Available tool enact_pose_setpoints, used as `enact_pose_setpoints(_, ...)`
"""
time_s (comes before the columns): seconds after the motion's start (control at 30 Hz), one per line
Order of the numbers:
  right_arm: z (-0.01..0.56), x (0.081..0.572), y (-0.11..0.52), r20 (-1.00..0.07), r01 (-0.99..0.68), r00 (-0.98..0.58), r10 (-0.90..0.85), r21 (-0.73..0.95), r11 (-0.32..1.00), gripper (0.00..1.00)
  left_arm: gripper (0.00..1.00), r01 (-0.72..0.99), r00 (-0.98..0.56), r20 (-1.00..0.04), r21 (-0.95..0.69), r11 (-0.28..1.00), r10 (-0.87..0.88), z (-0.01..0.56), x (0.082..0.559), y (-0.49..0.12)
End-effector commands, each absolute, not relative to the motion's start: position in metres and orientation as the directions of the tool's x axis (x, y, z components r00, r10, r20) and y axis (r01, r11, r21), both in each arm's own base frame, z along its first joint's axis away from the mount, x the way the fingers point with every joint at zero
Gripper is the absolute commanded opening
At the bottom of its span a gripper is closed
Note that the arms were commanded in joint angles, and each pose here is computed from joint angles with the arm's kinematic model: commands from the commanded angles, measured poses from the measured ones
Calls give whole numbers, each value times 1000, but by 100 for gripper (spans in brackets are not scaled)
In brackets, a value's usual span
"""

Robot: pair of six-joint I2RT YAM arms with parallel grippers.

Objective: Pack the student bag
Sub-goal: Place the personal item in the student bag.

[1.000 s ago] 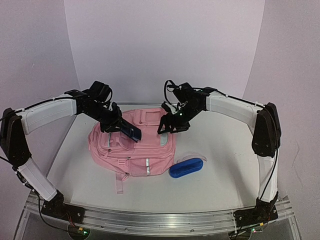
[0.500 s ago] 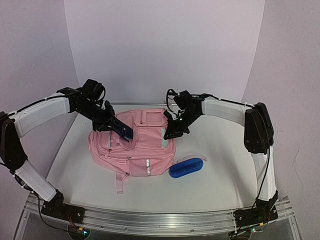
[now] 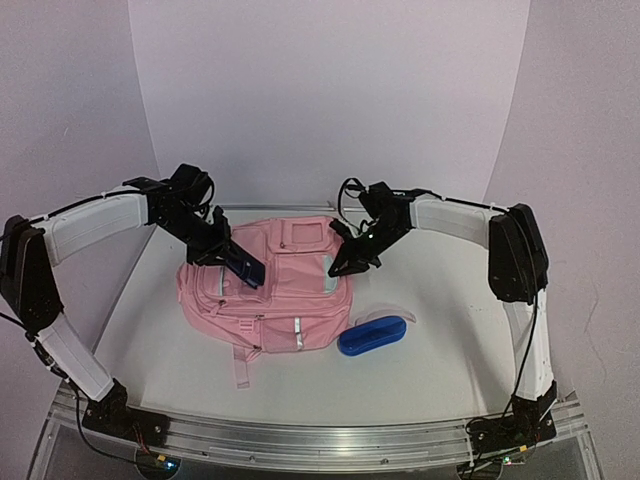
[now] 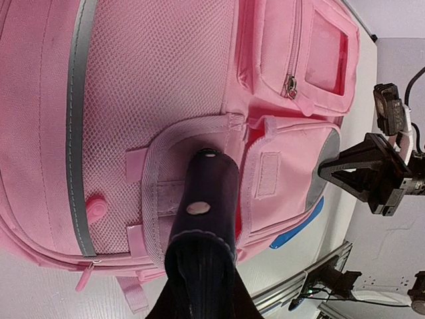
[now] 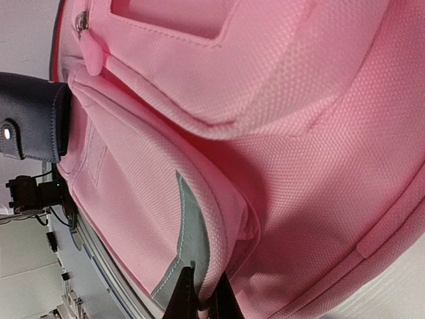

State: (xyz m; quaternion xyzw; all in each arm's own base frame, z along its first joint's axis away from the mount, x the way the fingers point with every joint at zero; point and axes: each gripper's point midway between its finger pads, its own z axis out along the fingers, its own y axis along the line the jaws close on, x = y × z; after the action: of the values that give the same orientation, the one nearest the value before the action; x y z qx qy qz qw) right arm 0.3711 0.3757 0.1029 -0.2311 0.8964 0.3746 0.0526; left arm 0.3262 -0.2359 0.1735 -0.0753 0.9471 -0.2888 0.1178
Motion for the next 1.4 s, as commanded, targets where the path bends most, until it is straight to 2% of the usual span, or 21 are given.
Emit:
enact_pose_setpoints(0.0,106,353,383,-255,-468,-862,-438,729,498,0,0,-28,-967,-201,-524,851,-156,165,334,-237)
enact_pose_setpoints(0.2,122,344,390,-261,-452,-855,-449,799,396,0,0,34,-975,-216,-395,918,-57,147,328,-243)
enact_pose_setpoints(0.5,125,342,392,-240,-422,-864,-442,824,378,0,0,83,-971,-239,-207,975,32,135,320,-282)
enact_pose_setpoints(0.63,123,340,392,-228,-409,-868,-440,832,375,0,0,123,-968,-239,-177,977,79,130,314,-301)
enact_pose_setpoints(0.77,117,340,392,-218,-404,-871,-439,828,390,0,0,241,-948,-289,-374,896,134,153,306,-349)
enact_pose_setpoints(0.97,112,340,390,-215,-405,-872,-439,821,402,0,0,355,-907,-399,-553,754,135,198,300,-381)
enact_pose_setpoints(1.23,106,338,385,-223,-422,-865,-450,807,412,0,0,357,-905,-423,-685,634,53,218,280,-369)
enact_pose_setpoints(1.37,101,336,383,-222,-428,-861,-456,801,418,0,0,327,-908,-415,-777,538,-49,230,281,-353)
